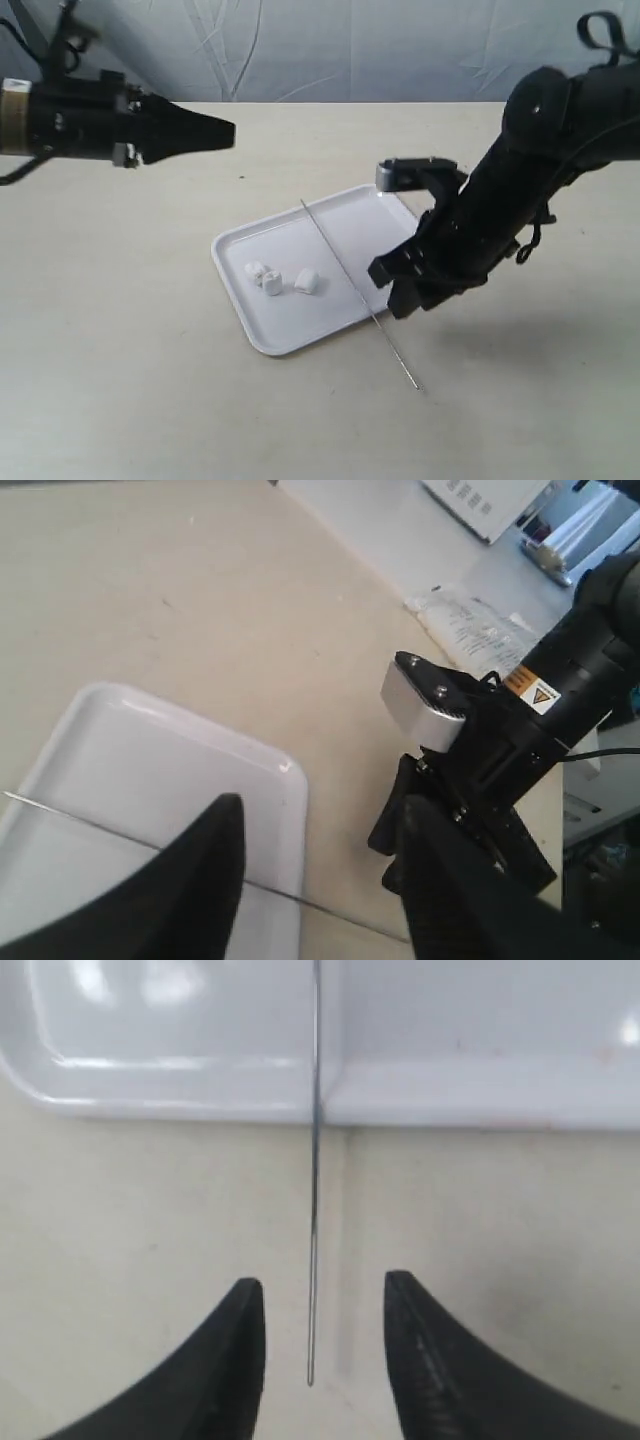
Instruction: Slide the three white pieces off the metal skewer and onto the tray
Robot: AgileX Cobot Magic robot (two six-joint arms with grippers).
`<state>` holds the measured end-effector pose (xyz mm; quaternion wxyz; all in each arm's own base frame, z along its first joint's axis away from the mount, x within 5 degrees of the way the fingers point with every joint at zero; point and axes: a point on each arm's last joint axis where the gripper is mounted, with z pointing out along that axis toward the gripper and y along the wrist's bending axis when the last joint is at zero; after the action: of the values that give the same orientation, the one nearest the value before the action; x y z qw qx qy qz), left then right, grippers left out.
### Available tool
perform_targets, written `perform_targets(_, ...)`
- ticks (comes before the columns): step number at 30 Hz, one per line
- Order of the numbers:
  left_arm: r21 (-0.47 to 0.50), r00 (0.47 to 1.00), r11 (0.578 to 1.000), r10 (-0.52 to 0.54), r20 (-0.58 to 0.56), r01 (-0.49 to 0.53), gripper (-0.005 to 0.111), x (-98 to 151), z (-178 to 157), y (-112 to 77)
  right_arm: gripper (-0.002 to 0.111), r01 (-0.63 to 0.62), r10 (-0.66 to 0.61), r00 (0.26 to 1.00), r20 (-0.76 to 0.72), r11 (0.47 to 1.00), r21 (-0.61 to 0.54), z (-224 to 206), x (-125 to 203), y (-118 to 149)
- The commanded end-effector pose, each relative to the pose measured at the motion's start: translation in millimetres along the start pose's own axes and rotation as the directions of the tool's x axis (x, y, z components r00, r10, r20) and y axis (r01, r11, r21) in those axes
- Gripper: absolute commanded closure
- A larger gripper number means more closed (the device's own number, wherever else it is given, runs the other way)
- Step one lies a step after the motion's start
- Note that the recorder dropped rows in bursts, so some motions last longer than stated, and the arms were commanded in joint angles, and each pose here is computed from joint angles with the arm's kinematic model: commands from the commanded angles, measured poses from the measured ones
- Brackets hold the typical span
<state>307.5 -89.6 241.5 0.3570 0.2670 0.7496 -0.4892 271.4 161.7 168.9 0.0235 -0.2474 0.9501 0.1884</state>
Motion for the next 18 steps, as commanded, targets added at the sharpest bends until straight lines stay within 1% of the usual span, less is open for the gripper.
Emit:
perform_targets(1, -0.07, 0.996, 0.997, 0.048, 0.079, -0.042, 0.06, -20, -50, -15.5, 0.071, 0.093, -0.1, 0.982, 0.159, 0.994, 0.051, -55, -7, 16)
perform_targets(2, -0.104, 0.994, 0.993, 0.06, 0.09, -0.05, 0.06, -24, -63, -20.4, 0.071, 0.109, -0.122, 0.973, 0.197, 0.991, 0.076, -69, -6, 20)
perform_targets(4, -0.169, 0.989, 0.98, 0.117, 0.086, -0.102, 0.06, -28, -84, -32.9, 0.071, 0.14, -0.168, 0.947, 0.274, 0.983, 0.12, -93, -2, 27)
perform_targets(6, -0.22, 0.97, 0.962, 0.197, 0.141, -0.163, 0.06, -35, -100, -54.3, 0.071, 0.122, -0.17, 0.9, 0.402, 0.982, 0.142, -121, 4, 37)
perform_targets(7, -0.238, 0.949, 0.949, 0.253, 0.188, -0.206, 0.06, -38, -106, -68.0, 0.071, 0.103, -0.156, 0.872, 0.464, 0.985, 0.137, -133, 6, 41)
perform_targets(8, -0.259, 0.913, 0.926, 0.335, 0.231, -0.274, 0.06, -42, -110, -84.4, 0.071, 0.082, -0.134, 0.828, 0.544, 0.99, 0.118, -148, 10, 48)
perform_targets(9, -0.274, 0.881, 0.911, 0.383, 0.278, -0.309, 0.06, -44, -114, -97.7, 0.071, 0.064, -0.112, 0.776, 0.621, 0.993, 0.099, -164, 14, 54)
perform_targets(11, -0.303, 0.783, 0.879, 0.47, 0.408, -0.369, 0.06, -52, -123, -132.8, 0.072, 0.038, -0.085, 0.654, 0.752, 0.996, 0.079, -193, 25, 63)
perform_targets(12, -0.314, 0.748, 0.866, 0.496, 0.442, -0.389, 0.06, -52, -126, -145.9, 0.072, 0.034, -0.085, 0.595, 0.799, 0.996, 0.081, -206, 31, 67)
perform_targets(14, -0.331, 0.695, 0.835, 0.55, 0.464, -0.44, 0.06, -43, -130, -176.8, 0.072, 0.033, -0.106, 0.51, 0.854, 0.994, 0.103, -223, 46, 72)
perform_targets(15, -0.34, 0.682, 0.816, 0.577, 0.449, -0.467, 0.06, -36, -130, -188.0, 0.072, 0.042, -0.153, 0.476, 0.866, 0.988, 0.152, -231, 56, 73)
perform_targets(18, -0.391, 0.62, 0.711, 0.702, 0.35, -0.584, 0.06, 1, -127, -229.4, 0.077, 0.055, -0.335, 0.425, 0.841, 0.937, 0.346, -245, 89, 72)
